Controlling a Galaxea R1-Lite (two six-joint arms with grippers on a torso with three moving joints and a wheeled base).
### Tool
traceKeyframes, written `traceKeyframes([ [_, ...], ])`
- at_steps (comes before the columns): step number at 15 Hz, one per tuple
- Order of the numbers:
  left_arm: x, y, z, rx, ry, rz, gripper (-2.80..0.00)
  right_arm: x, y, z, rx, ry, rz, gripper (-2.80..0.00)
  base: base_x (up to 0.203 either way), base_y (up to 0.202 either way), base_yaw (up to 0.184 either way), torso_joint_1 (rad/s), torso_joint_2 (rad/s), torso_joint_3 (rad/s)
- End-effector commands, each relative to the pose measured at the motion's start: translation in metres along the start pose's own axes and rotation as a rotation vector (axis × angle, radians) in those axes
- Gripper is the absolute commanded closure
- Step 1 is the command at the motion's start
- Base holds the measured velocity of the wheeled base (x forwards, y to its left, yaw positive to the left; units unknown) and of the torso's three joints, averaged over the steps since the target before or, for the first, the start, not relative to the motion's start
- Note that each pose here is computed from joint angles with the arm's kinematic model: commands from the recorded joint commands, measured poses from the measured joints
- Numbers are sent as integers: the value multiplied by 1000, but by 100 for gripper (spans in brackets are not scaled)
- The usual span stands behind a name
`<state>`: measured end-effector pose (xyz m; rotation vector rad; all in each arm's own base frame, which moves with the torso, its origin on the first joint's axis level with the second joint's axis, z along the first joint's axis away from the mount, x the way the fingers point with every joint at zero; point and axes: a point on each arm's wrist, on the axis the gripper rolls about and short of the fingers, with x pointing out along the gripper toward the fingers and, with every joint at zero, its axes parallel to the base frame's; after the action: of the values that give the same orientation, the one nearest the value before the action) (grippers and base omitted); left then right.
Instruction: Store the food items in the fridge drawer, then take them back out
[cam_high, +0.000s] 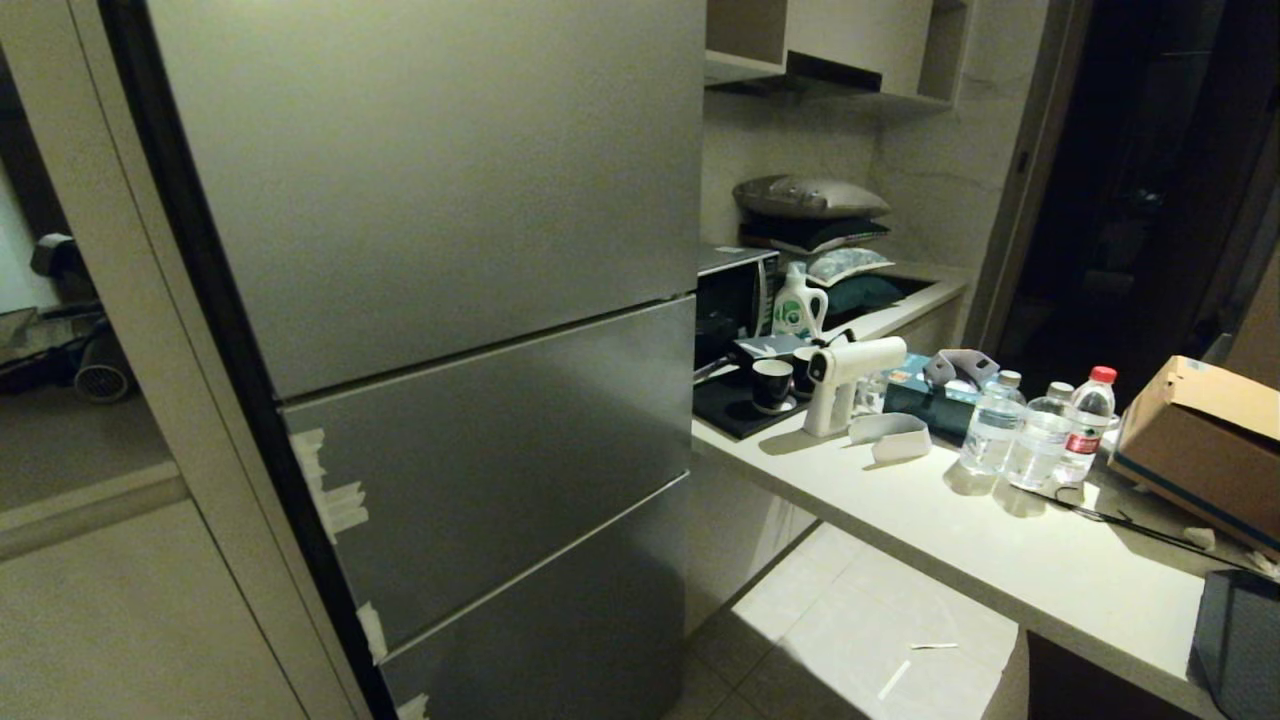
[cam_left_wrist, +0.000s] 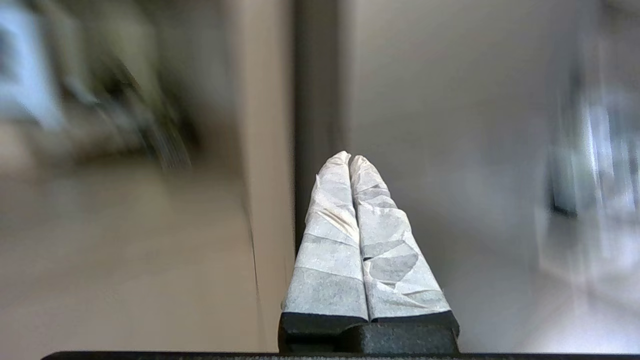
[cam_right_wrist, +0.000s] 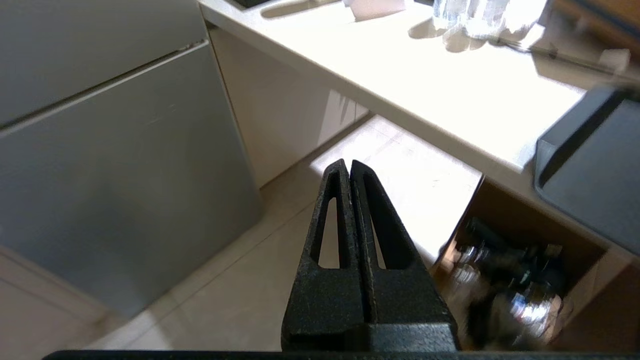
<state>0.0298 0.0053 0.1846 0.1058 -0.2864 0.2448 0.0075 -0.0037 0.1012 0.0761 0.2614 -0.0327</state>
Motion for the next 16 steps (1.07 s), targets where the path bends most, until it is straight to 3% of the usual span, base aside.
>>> traceKeyframes([
  [1,-52,-2,-75,82,423,-139,0,-6,-2,-9,-70,-59,36,0,0,0,0,0,0,0],
  [2,-57,-3,-86,84,501,-183,0,-6,0,-10,-137,-53,107,0,0,0,0,0,0,0],
  [4,-60,-4,-85,55,570,-233,0,-4,3,-22,-285,-18,278,0,0,0,0,0,0,0],
  [5,-62,-4,-90,51,591,-246,0,-3,3,-23,-294,-14,281,0,0,0,0,0,0,0],
  [8,-63,-5,-91,21,573,-278,0,-3,2,-24,-261,-3,142,0,0,0,0,0,0,0],
  [10,-68,-4,-90,14,507,-329,0,-3,2,-23,-262,-4,125,0,0,0,0,0,0,0],
  [13,-73,-2,-89,8,449,-342,0,-4,2,-24,-232,-9,-4,0,0,0,0,0,0,0],
  [16,-83,0,-89,-6,297,-319,0,-18,2,-30,-239,-201,33,0,0,0,0,0,0,0],
])
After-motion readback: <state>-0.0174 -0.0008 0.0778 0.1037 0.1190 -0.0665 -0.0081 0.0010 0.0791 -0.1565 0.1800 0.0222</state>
